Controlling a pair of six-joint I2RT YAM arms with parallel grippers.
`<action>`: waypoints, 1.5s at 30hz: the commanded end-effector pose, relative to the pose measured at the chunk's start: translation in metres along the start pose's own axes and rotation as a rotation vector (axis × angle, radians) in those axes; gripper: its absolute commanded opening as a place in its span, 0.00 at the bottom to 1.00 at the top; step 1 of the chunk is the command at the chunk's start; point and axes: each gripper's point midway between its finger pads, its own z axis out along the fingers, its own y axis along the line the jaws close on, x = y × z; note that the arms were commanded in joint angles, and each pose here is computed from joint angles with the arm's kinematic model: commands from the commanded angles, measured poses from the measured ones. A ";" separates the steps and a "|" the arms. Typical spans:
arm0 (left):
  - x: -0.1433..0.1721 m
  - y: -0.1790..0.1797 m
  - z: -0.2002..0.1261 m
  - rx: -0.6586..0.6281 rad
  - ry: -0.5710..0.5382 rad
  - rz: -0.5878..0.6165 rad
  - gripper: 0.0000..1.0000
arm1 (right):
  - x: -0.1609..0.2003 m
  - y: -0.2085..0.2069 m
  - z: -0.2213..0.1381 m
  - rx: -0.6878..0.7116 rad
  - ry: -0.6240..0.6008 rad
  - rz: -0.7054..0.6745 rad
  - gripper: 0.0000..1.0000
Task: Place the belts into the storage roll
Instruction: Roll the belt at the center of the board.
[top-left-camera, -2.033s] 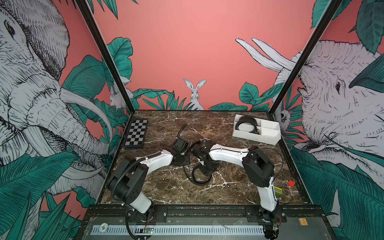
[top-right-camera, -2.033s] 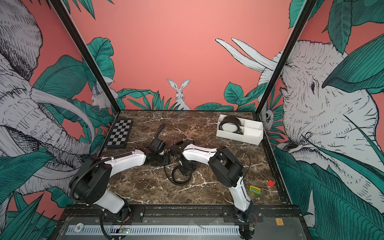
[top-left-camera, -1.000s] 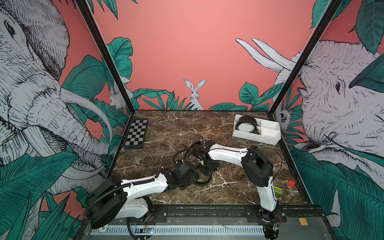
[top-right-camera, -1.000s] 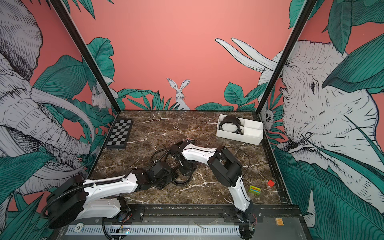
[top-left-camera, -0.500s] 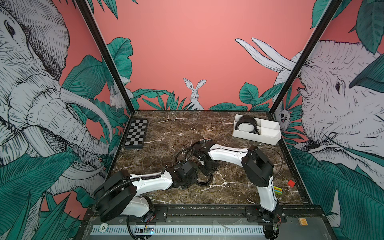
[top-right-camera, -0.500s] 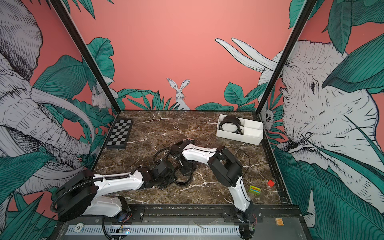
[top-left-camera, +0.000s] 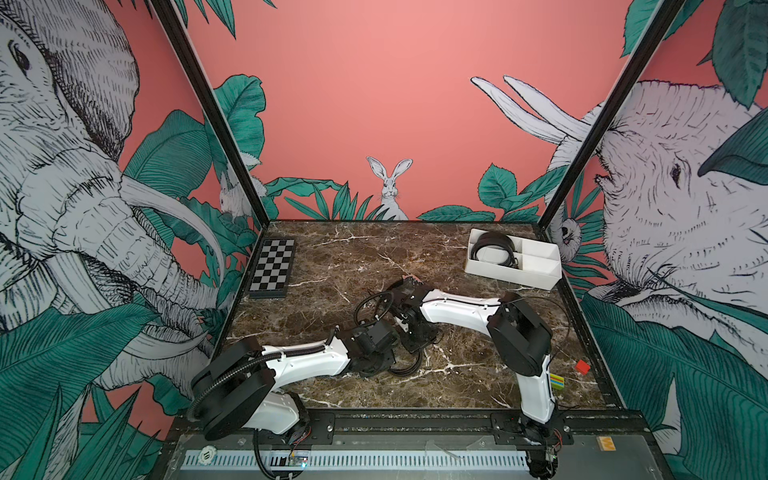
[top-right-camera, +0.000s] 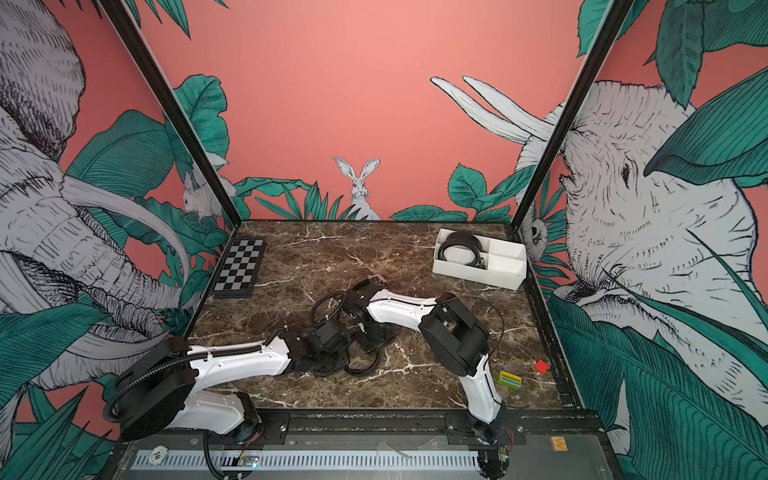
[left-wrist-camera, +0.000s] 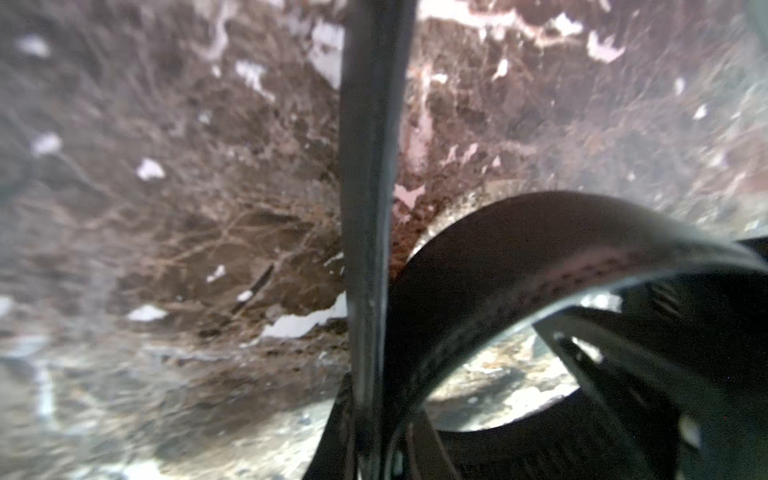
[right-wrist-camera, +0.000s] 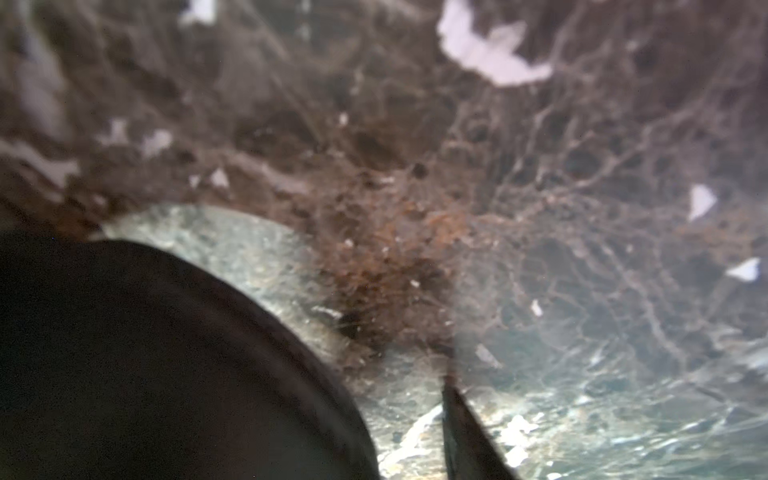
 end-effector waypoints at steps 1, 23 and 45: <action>-0.005 0.047 -0.008 -0.274 0.002 0.176 0.00 | 0.001 -0.004 -0.004 -0.036 -0.025 0.038 0.59; -0.024 0.042 -0.008 -0.420 0.024 0.460 0.00 | -0.116 -0.077 -0.096 -0.322 -0.387 0.348 0.82; -0.033 0.064 0.014 -0.455 0.117 0.410 0.06 | -0.150 -0.077 -0.001 -0.203 -0.222 0.410 0.16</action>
